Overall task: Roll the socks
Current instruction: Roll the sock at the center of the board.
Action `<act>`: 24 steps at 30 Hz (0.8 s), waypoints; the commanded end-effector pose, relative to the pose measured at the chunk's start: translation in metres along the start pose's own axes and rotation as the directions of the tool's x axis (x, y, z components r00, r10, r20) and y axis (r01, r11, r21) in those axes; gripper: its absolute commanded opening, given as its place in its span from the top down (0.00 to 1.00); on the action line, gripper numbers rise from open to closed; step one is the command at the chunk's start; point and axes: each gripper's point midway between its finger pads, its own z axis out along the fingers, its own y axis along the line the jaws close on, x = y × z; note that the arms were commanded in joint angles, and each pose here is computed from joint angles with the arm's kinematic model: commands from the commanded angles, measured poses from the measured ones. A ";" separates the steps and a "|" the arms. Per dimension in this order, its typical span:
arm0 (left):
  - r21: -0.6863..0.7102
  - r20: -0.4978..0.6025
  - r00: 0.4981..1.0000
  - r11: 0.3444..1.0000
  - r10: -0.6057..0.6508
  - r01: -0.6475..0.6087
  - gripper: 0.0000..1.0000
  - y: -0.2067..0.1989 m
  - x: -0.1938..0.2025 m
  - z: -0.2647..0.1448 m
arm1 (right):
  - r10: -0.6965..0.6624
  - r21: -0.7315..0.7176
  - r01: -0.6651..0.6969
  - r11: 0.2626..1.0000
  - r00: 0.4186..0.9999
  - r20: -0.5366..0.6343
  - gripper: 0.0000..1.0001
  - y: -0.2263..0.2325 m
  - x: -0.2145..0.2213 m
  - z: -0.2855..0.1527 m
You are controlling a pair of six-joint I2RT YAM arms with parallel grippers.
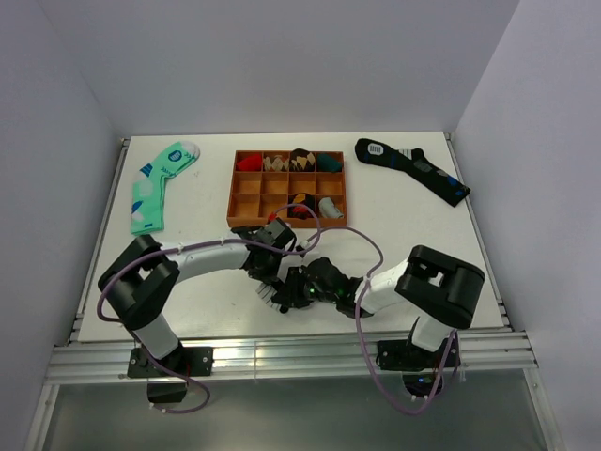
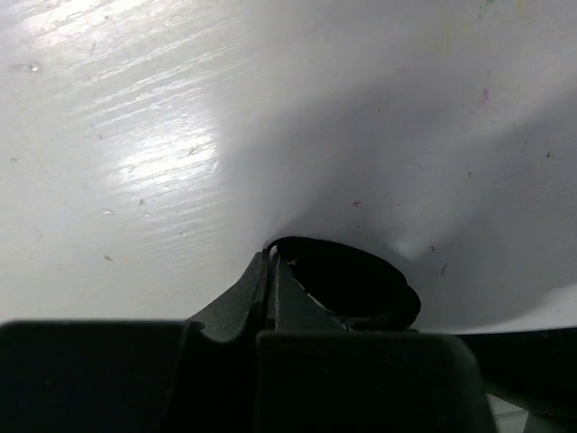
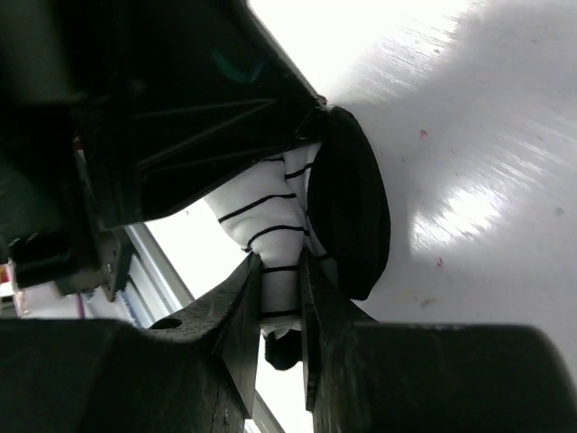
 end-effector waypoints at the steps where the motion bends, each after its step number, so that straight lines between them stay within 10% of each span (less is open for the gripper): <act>1: 0.021 0.105 0.994 1.000 -0.014 0.011 0.99 -0.001 -0.020 -0.015 | 0.069 0.277 0.015 0.961 0.955 -0.289 1.00 -0.081 0.075 -0.024; 10: 0.069 0.270 0.957 0.994 -0.102 0.086 0.67 -0.005 -0.053 -0.044 | 0.152 0.299 -0.033 0.954 0.912 -0.381 1.00 -0.092 0.092 -0.023; 24: 0.152 0.447 0.789 0.905 -0.422 0.398 0.60 0.042 -0.028 -0.086 | 0.277 0.305 -0.145 0.941 0.847 -0.453 1.00 -0.097 0.098 -0.021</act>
